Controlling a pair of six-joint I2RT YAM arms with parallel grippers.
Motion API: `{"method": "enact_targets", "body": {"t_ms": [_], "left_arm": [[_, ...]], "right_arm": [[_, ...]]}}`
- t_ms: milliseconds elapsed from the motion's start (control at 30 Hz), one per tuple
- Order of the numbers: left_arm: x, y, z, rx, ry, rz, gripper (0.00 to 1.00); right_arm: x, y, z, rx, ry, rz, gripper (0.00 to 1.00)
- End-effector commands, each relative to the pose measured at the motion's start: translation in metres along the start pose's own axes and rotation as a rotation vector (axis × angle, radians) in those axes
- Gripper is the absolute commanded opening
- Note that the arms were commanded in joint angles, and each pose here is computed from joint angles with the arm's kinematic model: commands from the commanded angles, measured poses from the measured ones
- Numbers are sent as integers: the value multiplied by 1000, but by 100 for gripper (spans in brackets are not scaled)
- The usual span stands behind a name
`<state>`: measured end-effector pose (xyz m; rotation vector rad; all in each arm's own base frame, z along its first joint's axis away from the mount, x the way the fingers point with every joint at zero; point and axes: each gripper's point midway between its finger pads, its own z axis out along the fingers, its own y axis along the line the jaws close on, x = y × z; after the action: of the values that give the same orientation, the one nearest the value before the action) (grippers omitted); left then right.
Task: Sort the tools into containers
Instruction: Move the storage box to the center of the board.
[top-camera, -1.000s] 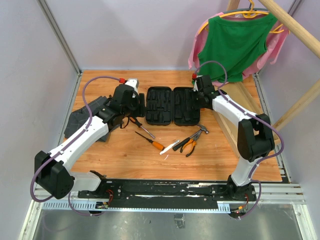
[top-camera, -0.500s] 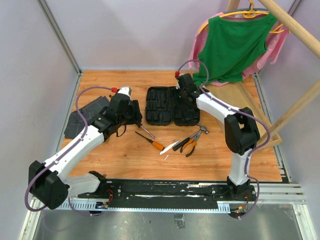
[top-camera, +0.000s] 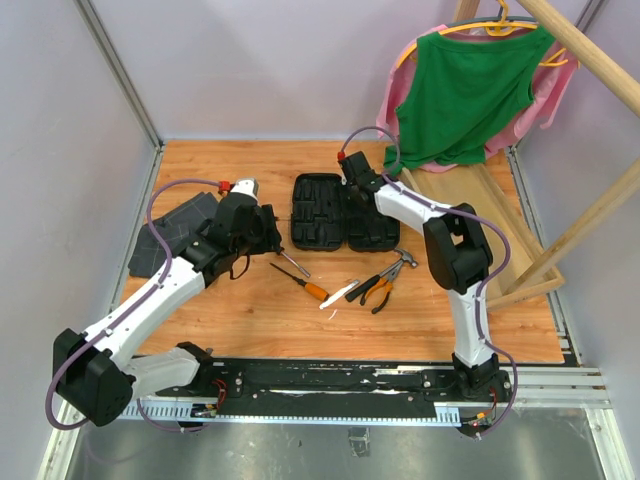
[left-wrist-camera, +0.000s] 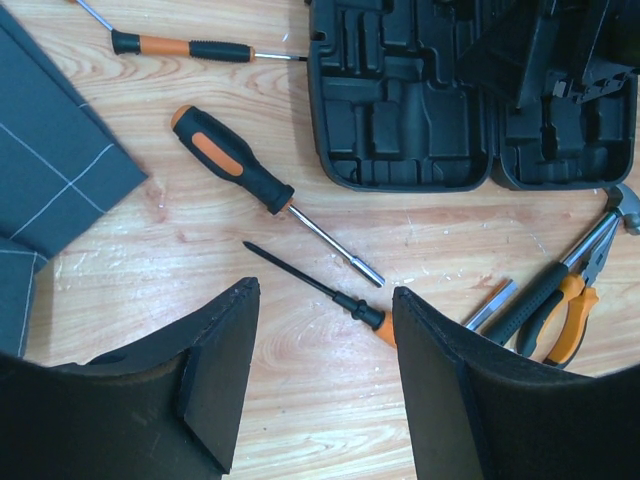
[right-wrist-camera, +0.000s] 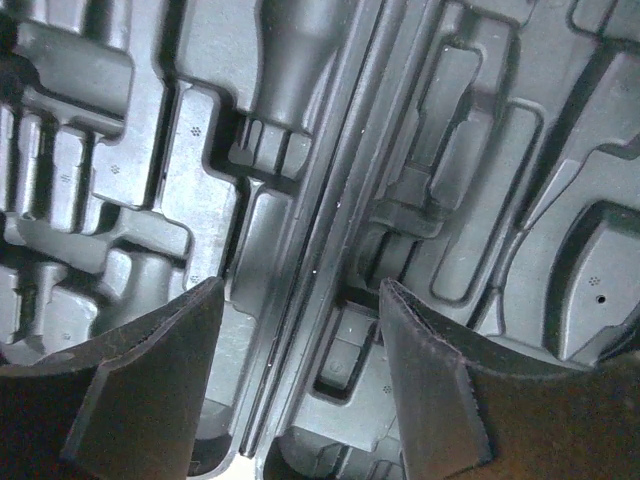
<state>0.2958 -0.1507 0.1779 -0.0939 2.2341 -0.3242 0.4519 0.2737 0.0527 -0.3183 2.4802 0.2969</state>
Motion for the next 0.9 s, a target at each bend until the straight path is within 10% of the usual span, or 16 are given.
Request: {"method": "enact_targets", "body": {"t_ms": [0, 600, 867], "left_arm": [[-2, 6, -1, -20, -18, -10, 60], [6, 15, 2, -49, -19, -18, 60], [1, 17, -3, -59, -35, -15, 60]], "right_arm": [[4, 9, 2, 3, 21, -65, 62], [43, 23, -18, -46, 75, -134, 47], [12, 37, -44, -106, -13, -148, 60]]}}
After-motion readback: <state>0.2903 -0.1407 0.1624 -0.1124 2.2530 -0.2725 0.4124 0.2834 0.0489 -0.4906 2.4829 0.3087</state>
